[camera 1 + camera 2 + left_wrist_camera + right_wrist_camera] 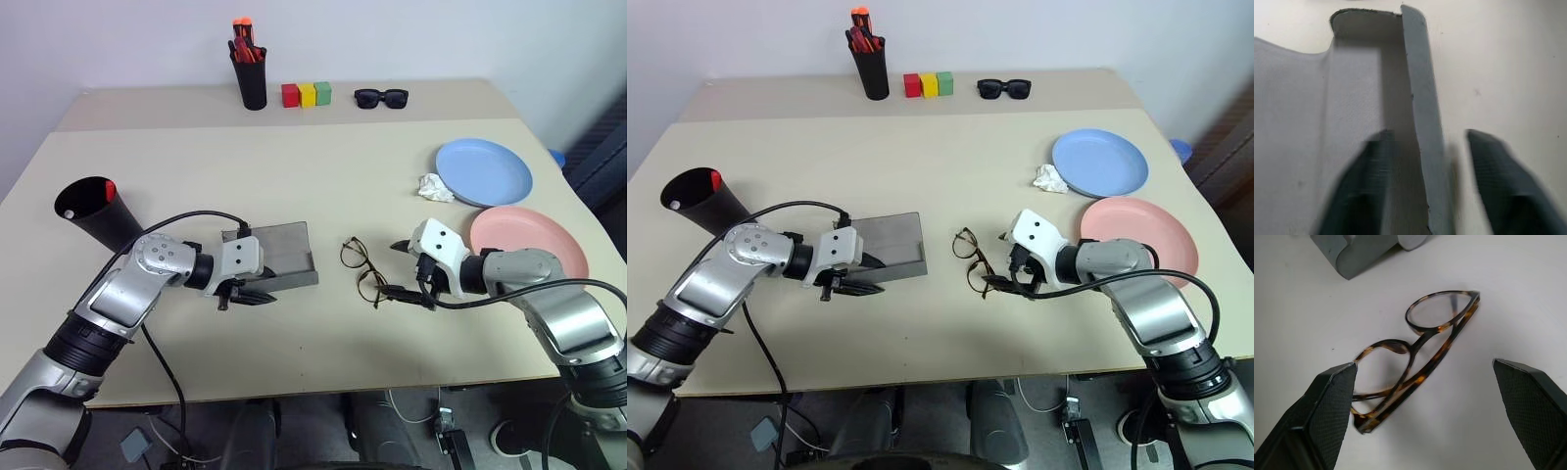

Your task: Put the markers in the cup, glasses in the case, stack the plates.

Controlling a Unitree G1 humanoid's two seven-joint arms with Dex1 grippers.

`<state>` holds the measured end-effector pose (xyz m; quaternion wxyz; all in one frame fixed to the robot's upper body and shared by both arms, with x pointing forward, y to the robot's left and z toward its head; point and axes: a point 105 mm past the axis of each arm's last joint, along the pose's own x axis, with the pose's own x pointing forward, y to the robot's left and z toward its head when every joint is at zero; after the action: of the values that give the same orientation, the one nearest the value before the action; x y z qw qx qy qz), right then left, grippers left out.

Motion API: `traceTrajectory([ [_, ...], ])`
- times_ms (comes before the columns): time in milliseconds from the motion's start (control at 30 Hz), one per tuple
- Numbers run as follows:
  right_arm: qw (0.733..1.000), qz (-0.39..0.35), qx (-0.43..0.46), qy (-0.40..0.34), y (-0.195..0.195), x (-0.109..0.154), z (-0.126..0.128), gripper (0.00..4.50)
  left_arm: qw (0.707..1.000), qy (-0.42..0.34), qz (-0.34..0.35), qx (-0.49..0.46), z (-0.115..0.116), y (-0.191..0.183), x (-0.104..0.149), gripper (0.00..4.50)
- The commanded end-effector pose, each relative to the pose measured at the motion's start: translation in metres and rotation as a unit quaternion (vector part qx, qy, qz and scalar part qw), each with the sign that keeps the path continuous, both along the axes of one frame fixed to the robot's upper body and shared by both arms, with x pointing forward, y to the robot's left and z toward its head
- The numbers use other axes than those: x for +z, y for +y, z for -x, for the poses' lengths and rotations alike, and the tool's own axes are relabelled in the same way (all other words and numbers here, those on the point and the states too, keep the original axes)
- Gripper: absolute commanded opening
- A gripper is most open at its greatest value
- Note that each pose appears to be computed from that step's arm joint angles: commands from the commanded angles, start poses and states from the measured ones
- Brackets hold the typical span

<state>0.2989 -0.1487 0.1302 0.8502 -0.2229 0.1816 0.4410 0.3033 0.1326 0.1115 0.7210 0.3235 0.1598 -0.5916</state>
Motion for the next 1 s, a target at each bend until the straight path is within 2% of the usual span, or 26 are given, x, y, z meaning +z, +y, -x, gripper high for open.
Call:
traceTrajectory([
  [33,0.999,-0.035,-0.024,-0.002,0.006,0.011,-0.002,4.50,0.999,-0.022,0.040,0.023,-0.008,0.002,0.022,2.46],
  [233,0.995,-0.071,-0.057,0.038,0.013,0.007,-0.004,4.50,0.995,-0.028,0.075,0.066,-0.005,0.021,0.032,2.46],
  [567,0.984,-0.110,-0.104,0.090,0.021,-0.003,-0.015,4.50,0.981,-0.012,0.115,0.154,0.018,0.048,0.027,2.46],
  [700,0.982,-0.107,-0.116,0.107,0.022,-0.008,-0.017,3.29,0.975,-0.007,0.124,0.186,0.027,0.053,0.023,2.50],
  [900,0.982,-0.101,-0.118,0.109,0.023,-0.007,-0.017,0.13,0.971,-0.006,0.128,0.202,0.032,0.055,0.024,2.50],
  [1000,0.985,-0.092,-0.109,0.093,0.024,-0.001,-0.017,0.05,0.966,-0.009,0.131,0.224,0.033,0.062,0.025,2.50],
])
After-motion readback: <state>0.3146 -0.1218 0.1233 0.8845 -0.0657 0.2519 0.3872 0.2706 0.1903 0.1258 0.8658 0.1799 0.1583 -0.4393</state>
